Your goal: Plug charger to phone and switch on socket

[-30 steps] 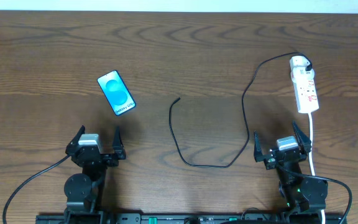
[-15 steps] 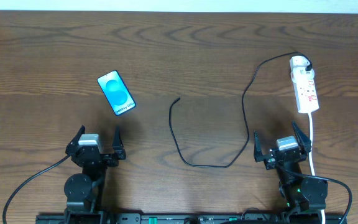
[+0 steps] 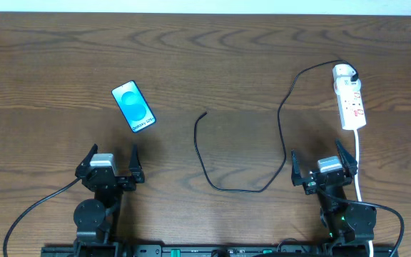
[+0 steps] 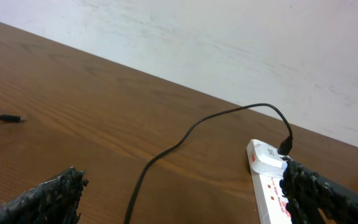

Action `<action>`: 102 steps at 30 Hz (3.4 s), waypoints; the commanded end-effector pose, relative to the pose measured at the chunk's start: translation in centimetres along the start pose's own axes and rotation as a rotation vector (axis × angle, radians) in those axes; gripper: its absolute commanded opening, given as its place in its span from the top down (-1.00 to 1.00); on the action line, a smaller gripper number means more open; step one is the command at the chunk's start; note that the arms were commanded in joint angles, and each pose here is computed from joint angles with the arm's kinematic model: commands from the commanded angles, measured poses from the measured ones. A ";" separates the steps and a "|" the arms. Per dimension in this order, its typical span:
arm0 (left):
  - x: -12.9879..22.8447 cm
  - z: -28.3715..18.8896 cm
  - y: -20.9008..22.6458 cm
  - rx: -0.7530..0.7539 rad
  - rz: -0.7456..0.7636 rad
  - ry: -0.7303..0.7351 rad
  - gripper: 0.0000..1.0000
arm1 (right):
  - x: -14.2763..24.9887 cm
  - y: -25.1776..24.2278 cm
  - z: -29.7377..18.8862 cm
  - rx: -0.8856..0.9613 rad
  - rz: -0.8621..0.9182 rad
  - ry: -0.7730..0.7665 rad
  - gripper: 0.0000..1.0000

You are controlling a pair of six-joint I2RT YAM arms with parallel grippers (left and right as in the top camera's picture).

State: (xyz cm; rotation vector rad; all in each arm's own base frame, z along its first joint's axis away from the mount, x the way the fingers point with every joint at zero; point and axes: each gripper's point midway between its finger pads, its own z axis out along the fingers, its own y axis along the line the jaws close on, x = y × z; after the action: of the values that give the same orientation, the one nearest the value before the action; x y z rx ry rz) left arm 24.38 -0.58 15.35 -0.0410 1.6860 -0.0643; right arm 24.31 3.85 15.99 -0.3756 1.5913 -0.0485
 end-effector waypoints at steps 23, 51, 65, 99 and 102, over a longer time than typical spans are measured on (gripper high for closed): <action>1.7 0.2 0.7 -0.033 0.006 0.043 -0.88 | 0.0 0.0 0.0 0.000 0.014 -0.002 -0.98; 0.0 1.0 0.5 -0.032 0.006 0.028 -0.88 | 0.0 0.0 0.0 0.000 0.014 -0.002 -0.98; 0.6 1.0 0.6 -0.033 0.007 0.049 -0.88 | 0.0 0.0 0.0 0.000 0.014 -0.002 -0.98; 5.5 0.2 0.9 -0.047 0.012 0.251 -0.88 | 0.0 0.0 0.0 0.000 0.014 -0.002 -0.98; 5.5 0.2 0.9 -0.047 0.012 0.251 -0.88 | 0.0 0.0 0.0 0.000 0.014 -0.002 -0.99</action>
State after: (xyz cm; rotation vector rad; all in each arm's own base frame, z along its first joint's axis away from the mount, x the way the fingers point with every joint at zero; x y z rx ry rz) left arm 24.35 -0.30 11.39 -0.0547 1.8871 -0.0402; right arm 24.31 3.85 15.98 -0.3754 1.5917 -0.0481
